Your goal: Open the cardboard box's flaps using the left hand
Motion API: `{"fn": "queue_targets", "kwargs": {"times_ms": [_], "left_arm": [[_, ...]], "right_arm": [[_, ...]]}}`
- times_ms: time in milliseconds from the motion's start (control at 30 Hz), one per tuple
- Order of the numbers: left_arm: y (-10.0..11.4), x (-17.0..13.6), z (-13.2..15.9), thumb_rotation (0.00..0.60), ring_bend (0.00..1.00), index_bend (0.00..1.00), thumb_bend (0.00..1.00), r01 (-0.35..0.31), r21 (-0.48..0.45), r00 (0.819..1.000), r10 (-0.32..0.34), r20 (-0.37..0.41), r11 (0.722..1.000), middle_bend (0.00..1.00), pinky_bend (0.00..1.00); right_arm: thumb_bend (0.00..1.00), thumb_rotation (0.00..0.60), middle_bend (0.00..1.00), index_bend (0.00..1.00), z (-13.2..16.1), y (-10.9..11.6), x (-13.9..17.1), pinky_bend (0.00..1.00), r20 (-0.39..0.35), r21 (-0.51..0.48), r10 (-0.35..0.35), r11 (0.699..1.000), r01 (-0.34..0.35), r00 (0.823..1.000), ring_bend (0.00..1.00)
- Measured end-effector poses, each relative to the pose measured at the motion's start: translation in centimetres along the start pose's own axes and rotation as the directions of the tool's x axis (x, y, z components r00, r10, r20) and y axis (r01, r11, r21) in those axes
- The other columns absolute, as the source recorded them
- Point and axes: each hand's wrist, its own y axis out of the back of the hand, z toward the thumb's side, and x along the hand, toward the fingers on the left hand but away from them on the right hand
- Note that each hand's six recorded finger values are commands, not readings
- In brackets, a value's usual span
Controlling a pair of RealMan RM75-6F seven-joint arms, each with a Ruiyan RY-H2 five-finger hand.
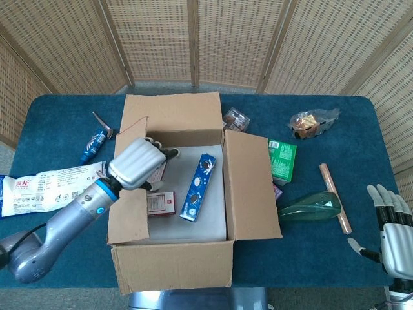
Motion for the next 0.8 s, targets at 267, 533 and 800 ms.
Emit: {"fn": "queue_targets", "kwargs": {"times_ms": [267, 533, 800], "left_arm": [[1.1, -2.3, -1.5, 0.6, 0.52, 0.3, 0.0, -0.017, -0.008, 1.0, 0.016, -0.018, 1.0, 0.6, 0.53], [2.4, -4.3, -2.8, 0.6, 0.53, 0.3, 0.0, -0.043, 0.01, 0.998, 0.043, -0.034, 0.999, 0.6, 0.53], [2.5, -6.1, -4.1, 0.6, 0.53, 0.3, 0.0, -0.034, 0.023, 0.998, 0.035, -0.053, 0.999, 0.6, 0.53]], "right_arm": [[0.0, 0.6, 0.0, 0.0, 0.2, -0.1, 0.1, 0.0, -0.003, 0.005, 0.002, 1.0, -0.002, 1.0, 0.0], [0.0, 0.6, 0.0, 0.0, 0.3, -0.4, 0.1, 0.0, -0.003, 0.012, 0.008, 1.0, -0.008, 1.0, 0.0], [0.0, 0.6, 0.0, 0.0, 0.3, -0.5, 0.1, 0.0, -0.004, 0.011, 0.013, 1.0, -0.013, 1.0, 0.0]]}}
